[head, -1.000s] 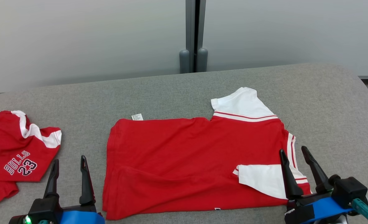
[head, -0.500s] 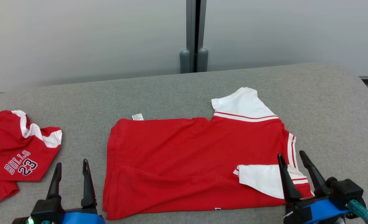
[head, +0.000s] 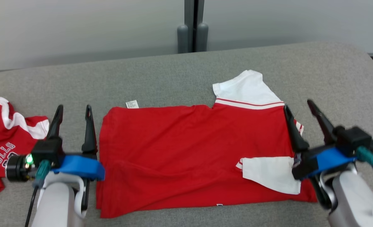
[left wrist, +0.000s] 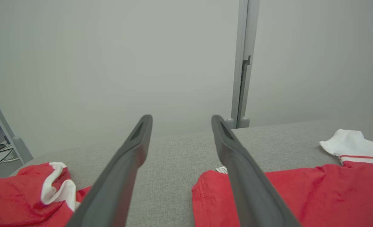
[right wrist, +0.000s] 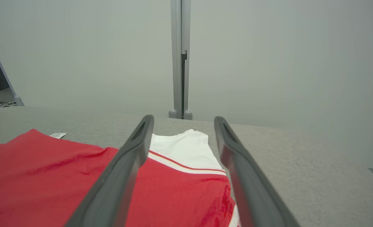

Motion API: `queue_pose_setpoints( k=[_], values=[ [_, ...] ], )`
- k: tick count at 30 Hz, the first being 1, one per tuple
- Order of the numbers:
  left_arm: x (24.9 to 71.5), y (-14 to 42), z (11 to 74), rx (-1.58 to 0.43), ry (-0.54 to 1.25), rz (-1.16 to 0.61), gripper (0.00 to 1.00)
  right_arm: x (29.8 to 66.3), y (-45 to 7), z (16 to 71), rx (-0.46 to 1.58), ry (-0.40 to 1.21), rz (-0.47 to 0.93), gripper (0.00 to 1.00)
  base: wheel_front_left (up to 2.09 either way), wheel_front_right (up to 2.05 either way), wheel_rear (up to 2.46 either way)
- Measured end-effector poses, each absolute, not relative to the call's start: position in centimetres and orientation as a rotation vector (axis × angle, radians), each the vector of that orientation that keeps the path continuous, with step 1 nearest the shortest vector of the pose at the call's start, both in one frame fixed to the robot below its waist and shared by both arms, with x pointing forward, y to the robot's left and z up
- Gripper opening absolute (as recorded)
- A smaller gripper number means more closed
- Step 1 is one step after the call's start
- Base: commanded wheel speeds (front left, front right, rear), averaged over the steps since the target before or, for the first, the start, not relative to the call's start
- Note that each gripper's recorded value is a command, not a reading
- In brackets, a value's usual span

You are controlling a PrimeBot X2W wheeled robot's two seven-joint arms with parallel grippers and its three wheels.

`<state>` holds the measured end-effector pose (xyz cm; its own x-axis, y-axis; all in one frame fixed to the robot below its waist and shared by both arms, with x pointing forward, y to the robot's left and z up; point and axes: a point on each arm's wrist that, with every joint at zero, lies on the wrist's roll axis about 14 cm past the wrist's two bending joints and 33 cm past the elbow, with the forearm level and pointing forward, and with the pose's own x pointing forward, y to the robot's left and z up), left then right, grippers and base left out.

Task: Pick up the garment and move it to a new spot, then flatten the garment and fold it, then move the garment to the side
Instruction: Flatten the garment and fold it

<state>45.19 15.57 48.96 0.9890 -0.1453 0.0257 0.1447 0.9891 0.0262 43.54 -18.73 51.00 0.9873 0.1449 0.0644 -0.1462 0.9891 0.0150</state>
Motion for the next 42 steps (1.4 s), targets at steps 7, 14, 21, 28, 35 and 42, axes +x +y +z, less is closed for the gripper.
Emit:
queue_pose_setpoints(
  k=[7,14,21,28,35,42],
  values=[
    [49.9,13.6,46.1,0.075,0.071,-0.238,1.00,48.6,-19.3,51.7,-0.049,-0.058,0.171,1.00,0.00,0.00,0.00],
    [52.5,12.6,41.3,0.096,0.264,-0.278,1.00,52.1,-19.8,49.0,-0.105,0.058,0.189,1.00,0.00,0.00,0.00],
    [52.1,13.2,36.4,0.124,0.480,-0.282,1.00,54.0,-19.5,47.0,-0.113,0.114,0.207,1.00,0.00,0.00,0.00],
    [51.1,12.7,34.8,0.124,0.571,-0.299,1.00,53.7,-19.6,45.6,-0.110,0.160,0.206,1.00,0.00,0.00,0.00],
    [50.8,11.8,34.0,0.120,0.647,-0.325,0.62,53.7,-20.0,45.0,-0.110,0.183,0.200,1.00,0.00,0.00,0.00],
    [51.1,11.8,34.7,0.129,0.608,-0.336,0.00,54.0,-20.8,44.9,-0.116,0.194,0.185,1.00,0.00,0.00,0.00]
  ],
)
